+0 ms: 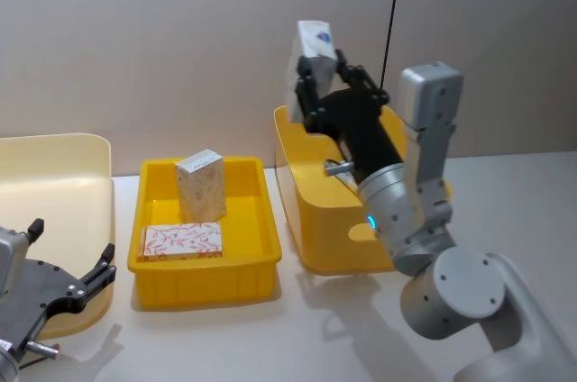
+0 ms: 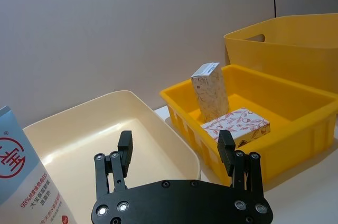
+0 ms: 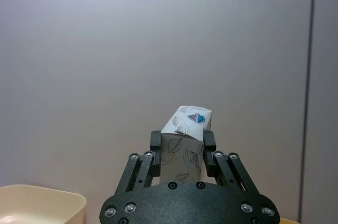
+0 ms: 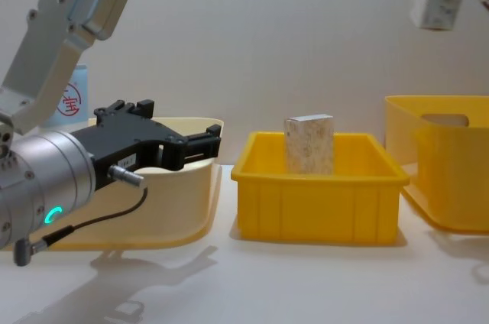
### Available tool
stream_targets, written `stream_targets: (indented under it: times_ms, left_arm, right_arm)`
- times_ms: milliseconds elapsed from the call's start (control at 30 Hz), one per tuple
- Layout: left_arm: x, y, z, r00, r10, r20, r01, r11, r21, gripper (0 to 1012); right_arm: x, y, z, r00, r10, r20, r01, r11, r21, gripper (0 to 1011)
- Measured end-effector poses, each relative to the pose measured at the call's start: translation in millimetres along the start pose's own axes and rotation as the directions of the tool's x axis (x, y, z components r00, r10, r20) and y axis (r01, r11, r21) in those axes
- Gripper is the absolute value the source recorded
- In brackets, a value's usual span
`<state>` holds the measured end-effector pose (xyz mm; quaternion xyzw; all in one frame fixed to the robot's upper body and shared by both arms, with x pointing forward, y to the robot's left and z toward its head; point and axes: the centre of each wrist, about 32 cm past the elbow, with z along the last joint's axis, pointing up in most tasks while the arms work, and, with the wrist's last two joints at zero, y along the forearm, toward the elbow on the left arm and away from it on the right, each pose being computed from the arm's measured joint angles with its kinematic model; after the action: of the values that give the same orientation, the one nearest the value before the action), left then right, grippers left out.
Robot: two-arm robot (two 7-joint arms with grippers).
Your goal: Bimanual collaborative sorting of washing and personal care products
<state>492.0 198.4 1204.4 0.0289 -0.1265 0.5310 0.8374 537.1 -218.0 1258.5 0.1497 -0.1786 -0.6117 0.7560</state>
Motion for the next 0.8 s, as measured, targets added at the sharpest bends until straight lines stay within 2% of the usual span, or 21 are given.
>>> stream_targets:
  times_ms: [267, 400, 800]
  left_arm:
    - [0.0, 0.0, 0.0, 1.0000, 0.000, 0.000, 0.000, 1.0000, 0.000, 1003]
    - [0.0, 0.0, 0.0, 1.0000, 0.000, 0.000, 0.000, 1.0000, 0.000, 1003]
    - [0.0, 0.0, 0.0, 1.0000, 0.000, 0.000, 0.000, 1.0000, 0.000, 1003]
  right_arm:
    - [13.2, -10.2, 4.1, 0.996, -0.087, 0.029, 0.088, 0.995, -0.046, 448]
    - [16.2, -13.6, 4.7, 0.993, -0.108, 0.037, 0.110, 0.992, -0.069, 448]
    - [22.6, -21.7, 3.7, 0.984, -0.168, 0.066, 0.177, 0.967, -0.182, 448]
